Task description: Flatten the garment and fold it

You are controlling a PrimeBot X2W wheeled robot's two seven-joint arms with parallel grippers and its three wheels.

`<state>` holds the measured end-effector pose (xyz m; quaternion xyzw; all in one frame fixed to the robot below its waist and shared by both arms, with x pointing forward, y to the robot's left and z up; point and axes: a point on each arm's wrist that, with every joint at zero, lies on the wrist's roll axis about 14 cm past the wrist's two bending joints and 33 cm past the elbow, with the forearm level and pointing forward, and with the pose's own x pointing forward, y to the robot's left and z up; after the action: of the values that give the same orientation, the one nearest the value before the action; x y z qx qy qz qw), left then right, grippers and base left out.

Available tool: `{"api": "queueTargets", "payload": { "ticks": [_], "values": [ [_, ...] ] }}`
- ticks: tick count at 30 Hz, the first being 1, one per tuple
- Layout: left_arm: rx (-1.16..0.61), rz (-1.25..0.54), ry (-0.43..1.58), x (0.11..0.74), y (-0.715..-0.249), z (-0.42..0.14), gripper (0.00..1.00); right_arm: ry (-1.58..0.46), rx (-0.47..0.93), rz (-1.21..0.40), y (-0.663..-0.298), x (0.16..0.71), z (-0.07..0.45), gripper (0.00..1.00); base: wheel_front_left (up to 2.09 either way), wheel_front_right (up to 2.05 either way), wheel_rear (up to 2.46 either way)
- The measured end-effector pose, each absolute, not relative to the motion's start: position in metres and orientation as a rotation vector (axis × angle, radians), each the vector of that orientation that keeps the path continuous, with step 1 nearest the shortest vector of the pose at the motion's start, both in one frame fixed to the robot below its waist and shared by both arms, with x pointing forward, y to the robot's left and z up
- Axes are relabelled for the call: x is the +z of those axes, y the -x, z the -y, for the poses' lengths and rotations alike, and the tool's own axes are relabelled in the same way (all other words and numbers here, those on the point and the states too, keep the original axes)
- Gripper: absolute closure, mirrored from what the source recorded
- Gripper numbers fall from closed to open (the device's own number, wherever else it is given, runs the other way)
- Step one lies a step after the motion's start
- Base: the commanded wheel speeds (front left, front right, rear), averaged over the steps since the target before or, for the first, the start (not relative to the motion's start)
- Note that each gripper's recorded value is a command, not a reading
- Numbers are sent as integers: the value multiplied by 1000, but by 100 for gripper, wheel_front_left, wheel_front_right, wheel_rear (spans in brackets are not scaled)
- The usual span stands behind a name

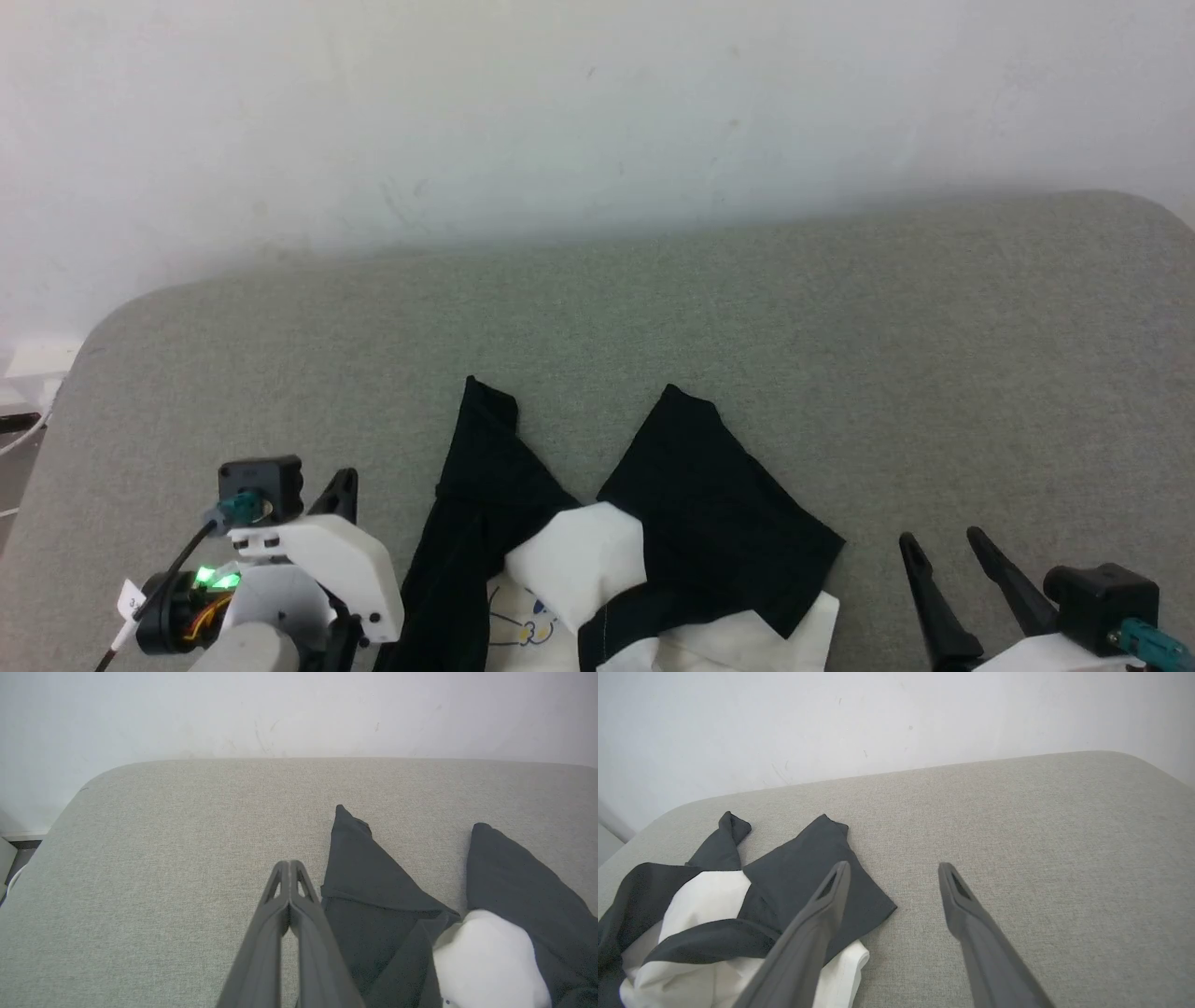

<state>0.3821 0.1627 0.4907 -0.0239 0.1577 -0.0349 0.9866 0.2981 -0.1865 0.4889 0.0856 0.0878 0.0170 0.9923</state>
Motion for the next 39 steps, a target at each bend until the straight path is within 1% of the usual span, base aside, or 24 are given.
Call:
{"api": "queueTargets", "payload": {
  "ticks": [4, 6, 7, 8, 13, 16, 23, 24, 25, 26, 29, 33, 36, 39],
  "values": [
    [-103, -296, 49, 498, -382, -159, 100, -171, 31, -172, -298, 490, 188, 0, 0, 0, 0],
    [-167, -314, 56, 499, -379, -147, 100, -171, 32, -171, -298, 490, 187, 0, 0, 0, 0],
    [-213, -331, 60, 498, -377, -136, 90, -172, 33, -170, -298, 490, 187, 0, 0, 0, 0],
    [-250, -343, 53, 498, -376, -128, 0, -172, 34, -170, -297, 490, 187, 0, 0, 0, 0],
    [-413, -447, 30, 486, -365, -90, 0, -175, 29, -173, -295, 489, 187, 0, 0, 0, 0],
    [-469, -521, -2, 470, -358, -75, 0, -177, 23, -182, -295, 486, 188, 0, 0, 0, 0],
    [-442, -628, -104, 435, -365, -83, 0, -180, 13, -197, -295, 482, 190, 0, 0, 0, 0],
    [-436, -632, -106, 433, -366, -84, 22, -180, 11, -199, -295, 481, 191, 0, 0, 0, 0],
    [-432, -633, -106, 431, -367, -85, 69, -180, 9, -200, -294, 481, 191, 0, 0, 0, 0],
    [-425, -631, -109, 431, -369, -86, 100, -181, 8, -201, -294, 481, 191, 0, 0, 0, 0],
    [-405, -566, -112, 442, -382, -90, 100, -180, 7, -201, -294, 480, 192, 0, 0, 0, 0],
    [-355, -367, -84, 488, -412, -98, 100, -179, 13, -199, -295, 481, 191, 0, 0, 0, 0],
    [-251, -216, -32, 528, -431, -121, 100, -178, 21, -198, -297, 482, 189, 0, 0, 0, 0],
    [-93, -145, 32, 548, -437, -166, 100, -178, 28, -194, -297, 483, 187, 0, 0, 0, 0]
  ]
}}
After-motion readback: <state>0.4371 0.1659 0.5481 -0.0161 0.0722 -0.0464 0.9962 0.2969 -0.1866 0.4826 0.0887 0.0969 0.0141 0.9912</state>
